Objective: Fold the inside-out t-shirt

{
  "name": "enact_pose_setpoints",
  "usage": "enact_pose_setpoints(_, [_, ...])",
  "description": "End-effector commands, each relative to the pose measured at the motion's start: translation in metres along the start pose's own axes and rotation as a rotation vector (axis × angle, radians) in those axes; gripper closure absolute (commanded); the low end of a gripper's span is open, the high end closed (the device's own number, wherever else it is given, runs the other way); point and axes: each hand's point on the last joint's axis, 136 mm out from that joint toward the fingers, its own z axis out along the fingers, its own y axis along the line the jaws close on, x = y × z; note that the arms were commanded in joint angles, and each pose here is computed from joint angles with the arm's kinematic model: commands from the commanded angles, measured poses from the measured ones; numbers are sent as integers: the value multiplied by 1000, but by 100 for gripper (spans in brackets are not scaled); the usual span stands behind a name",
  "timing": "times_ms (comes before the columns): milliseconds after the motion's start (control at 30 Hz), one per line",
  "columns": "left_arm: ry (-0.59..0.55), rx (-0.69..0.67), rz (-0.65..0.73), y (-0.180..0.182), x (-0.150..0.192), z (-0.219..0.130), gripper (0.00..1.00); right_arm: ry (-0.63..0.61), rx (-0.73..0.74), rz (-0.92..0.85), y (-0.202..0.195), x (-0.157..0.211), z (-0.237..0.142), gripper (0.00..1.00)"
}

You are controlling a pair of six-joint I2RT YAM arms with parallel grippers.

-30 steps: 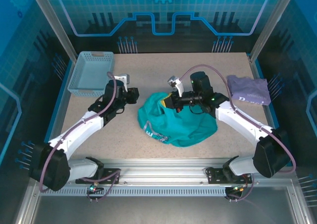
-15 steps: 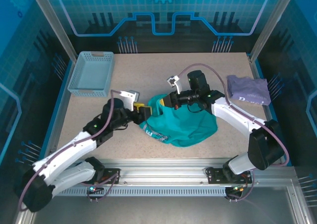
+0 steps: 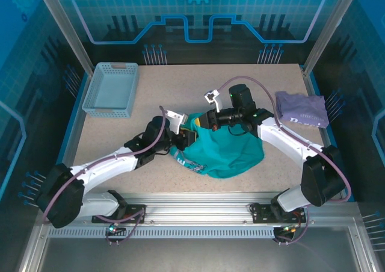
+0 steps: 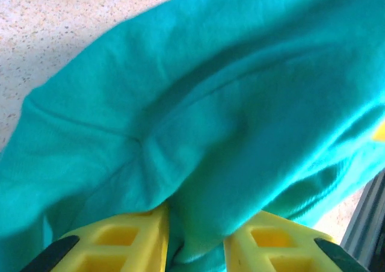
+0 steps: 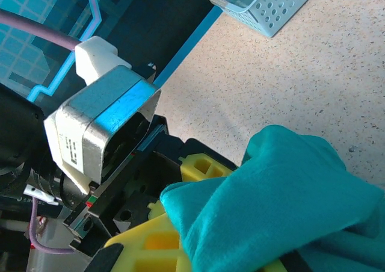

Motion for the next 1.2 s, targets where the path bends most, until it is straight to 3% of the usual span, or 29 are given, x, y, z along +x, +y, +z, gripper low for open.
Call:
enact_pose_setpoints(0, [-76,36,43,-12,-26,5,83,-14,-15,1,0,-7,-3,97])
enact_pose_setpoints(133, [-70,64,39,-19,-28,-2,100,0,71,-34,-10,-5,-12,96])
enact_pose_setpoints(233, [-93,150,-23,-40,-41,-27,100,62,222,-157,-22,0,-20,93])
enact_pose_setpoints(367, [-88,278,-243,-66,-61,-62,100,140,383,-301,-38,5,-25,89])
enact_pose_setpoints(533, [-2,312,-503,-63,-56,-69,100,136,543,-315,-56,0,-32,80])
enact_pose_setpoints(700, [-39,308,-521,-59,-58,-71,100,95,646,-315,-53,6,-51,71])
enact_pose_setpoints(800, [-46,295,-507,-55,-56,-69,100,49,606,-352,-34,15,-60,67])
enact_pose_setpoints(1000, [-45,304,-503,-55,-54,-68,100,-1,304,-457,26,46,-36,62])
enact_pose_setpoints(1167, [-47,305,-492,-56,-54,-70,100,-3,180,-474,43,51,-11,74])
